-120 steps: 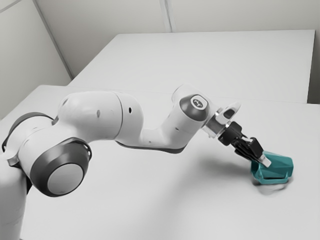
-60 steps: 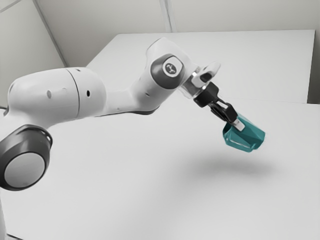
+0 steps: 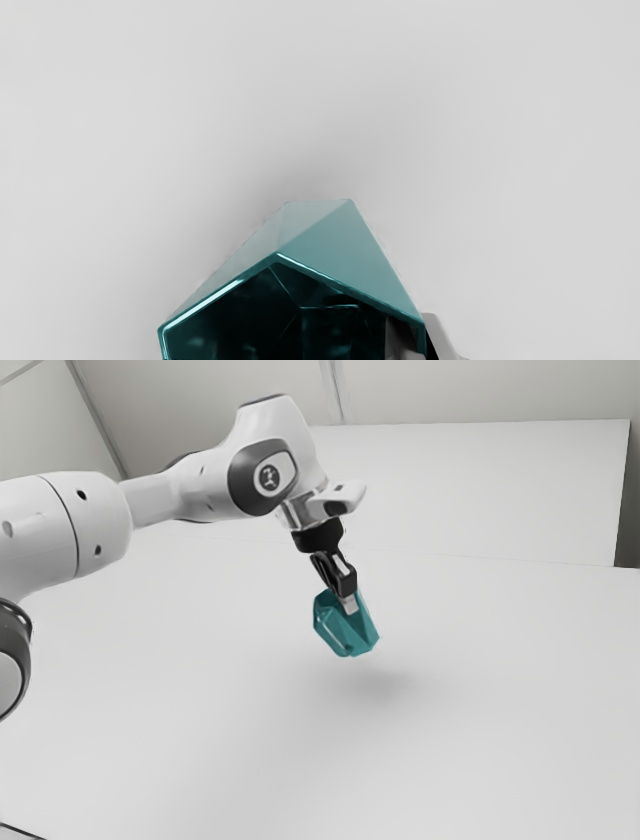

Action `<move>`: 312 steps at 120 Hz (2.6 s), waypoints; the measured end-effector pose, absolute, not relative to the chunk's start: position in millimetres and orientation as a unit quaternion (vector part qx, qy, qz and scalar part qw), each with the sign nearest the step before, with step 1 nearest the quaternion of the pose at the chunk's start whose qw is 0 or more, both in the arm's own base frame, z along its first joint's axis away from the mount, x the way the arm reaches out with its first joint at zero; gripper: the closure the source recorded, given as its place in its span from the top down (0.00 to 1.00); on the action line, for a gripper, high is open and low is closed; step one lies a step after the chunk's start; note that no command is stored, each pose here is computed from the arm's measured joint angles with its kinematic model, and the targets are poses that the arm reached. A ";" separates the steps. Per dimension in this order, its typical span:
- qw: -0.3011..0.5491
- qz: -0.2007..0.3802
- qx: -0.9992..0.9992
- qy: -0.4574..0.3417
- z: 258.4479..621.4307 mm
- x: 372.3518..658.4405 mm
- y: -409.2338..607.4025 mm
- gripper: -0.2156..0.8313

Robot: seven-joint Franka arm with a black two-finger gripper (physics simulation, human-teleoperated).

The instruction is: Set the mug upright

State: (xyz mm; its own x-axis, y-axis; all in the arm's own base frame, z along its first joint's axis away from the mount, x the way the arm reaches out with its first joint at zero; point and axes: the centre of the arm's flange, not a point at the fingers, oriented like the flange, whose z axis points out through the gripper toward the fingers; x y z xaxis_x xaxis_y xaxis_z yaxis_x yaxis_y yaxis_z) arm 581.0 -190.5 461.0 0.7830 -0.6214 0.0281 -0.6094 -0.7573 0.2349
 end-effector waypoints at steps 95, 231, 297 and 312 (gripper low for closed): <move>-0.044 -0.067 0.967 -0.243 422.2 504.6 -109.1 0.04; -0.063 0.037 0.974 -0.213 375.4 504.4 -125.9 0.12; -0.027 0.070 0.978 -0.194 429.0 511.8 -149.0 0.67; -0.017 0.059 0.983 -0.176 453.9 521.1 -142.4 0.71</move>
